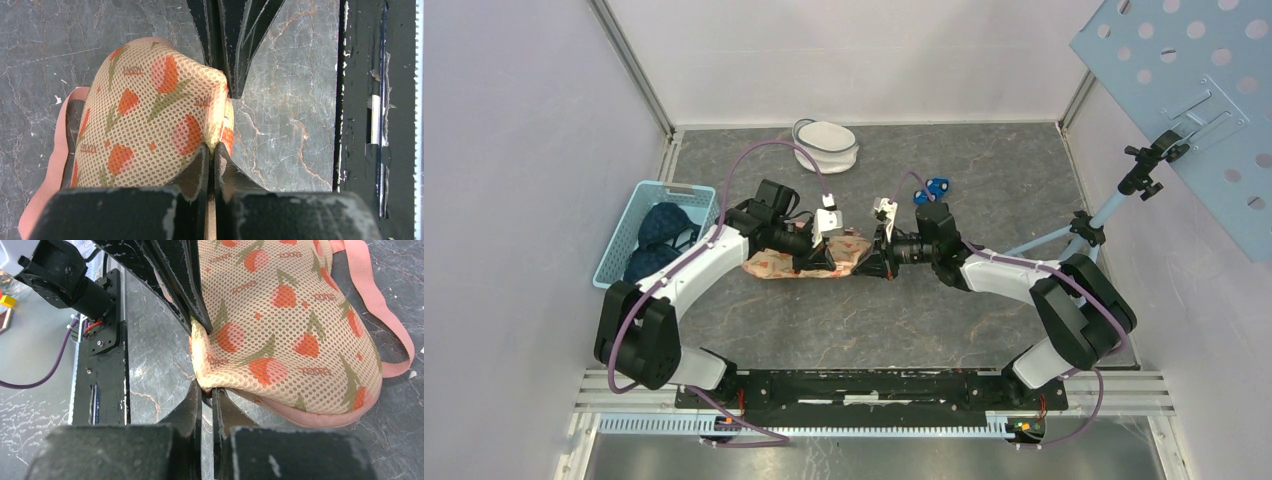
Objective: Unzip the laundry bag and remove the bra
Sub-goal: Unzip the laundry bag at the center of the board.
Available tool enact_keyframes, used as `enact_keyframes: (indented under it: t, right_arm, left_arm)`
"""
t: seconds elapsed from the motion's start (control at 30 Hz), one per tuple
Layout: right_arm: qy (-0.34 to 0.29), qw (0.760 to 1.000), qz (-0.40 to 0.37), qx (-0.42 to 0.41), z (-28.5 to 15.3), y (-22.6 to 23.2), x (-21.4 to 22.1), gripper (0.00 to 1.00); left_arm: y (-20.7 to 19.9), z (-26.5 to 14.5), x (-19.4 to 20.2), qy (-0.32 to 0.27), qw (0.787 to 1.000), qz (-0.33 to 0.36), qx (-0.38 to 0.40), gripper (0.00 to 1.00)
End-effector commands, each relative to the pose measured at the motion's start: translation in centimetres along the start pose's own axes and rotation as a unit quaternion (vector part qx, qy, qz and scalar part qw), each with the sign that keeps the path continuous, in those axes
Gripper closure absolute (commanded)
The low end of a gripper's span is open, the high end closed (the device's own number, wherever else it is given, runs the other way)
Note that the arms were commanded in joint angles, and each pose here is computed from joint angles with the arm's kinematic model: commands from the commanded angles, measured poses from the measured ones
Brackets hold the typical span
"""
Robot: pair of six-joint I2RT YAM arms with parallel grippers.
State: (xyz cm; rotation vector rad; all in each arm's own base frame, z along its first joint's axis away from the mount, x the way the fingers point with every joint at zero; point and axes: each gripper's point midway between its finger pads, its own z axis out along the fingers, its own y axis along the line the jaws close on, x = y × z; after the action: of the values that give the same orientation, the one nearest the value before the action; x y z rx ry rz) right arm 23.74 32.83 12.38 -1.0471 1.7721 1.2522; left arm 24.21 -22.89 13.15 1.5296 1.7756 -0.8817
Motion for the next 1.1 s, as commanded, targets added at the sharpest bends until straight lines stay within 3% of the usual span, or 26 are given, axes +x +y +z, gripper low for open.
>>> enact_keyframes:
  t: [0.0,0.07,0.17,0.37,0.7,1.07]
  right_arm:
    - [-0.013,0.999,0.037,-0.024,-0.6,0.6,0.1,0.88]
    - [-0.033,0.998,0.038,-0.033,-0.5,1.0,-0.7,0.79]
    - [-0.055,0.996,0.047,-0.044,-0.2,1.3,-2.0,0.74]
    - [-0.073,0.994,0.057,-0.060,0.0,1.7,-3.1,0.60]
    - [-0.060,0.995,0.060,-0.053,-0.4,1.8,-1.3,0.60]
    - [-0.071,0.997,0.013,-0.023,0.1,0.1,-2.7,0.49]
  left_arm:
    - [1.3,-1.7,1.2,0.027,0.999,-0.005,-0.043,0.98]
    - [0.7,-1.4,0.2,0.007,0.999,-0.042,-0.025,0.98]
    - [0.4,-1.2,-1.0,-0.014,0.996,-0.092,-0.008,0.98]
    - [0.9,-1.2,-2.4,-0.038,0.990,-0.133,-0.012,0.98]
    - [1.8,-1.5,-4.5,-0.075,0.982,-0.172,-0.013,0.98]
    - [0.5,-1.7,-4.4,-0.078,0.984,-0.163,0.010,0.98]
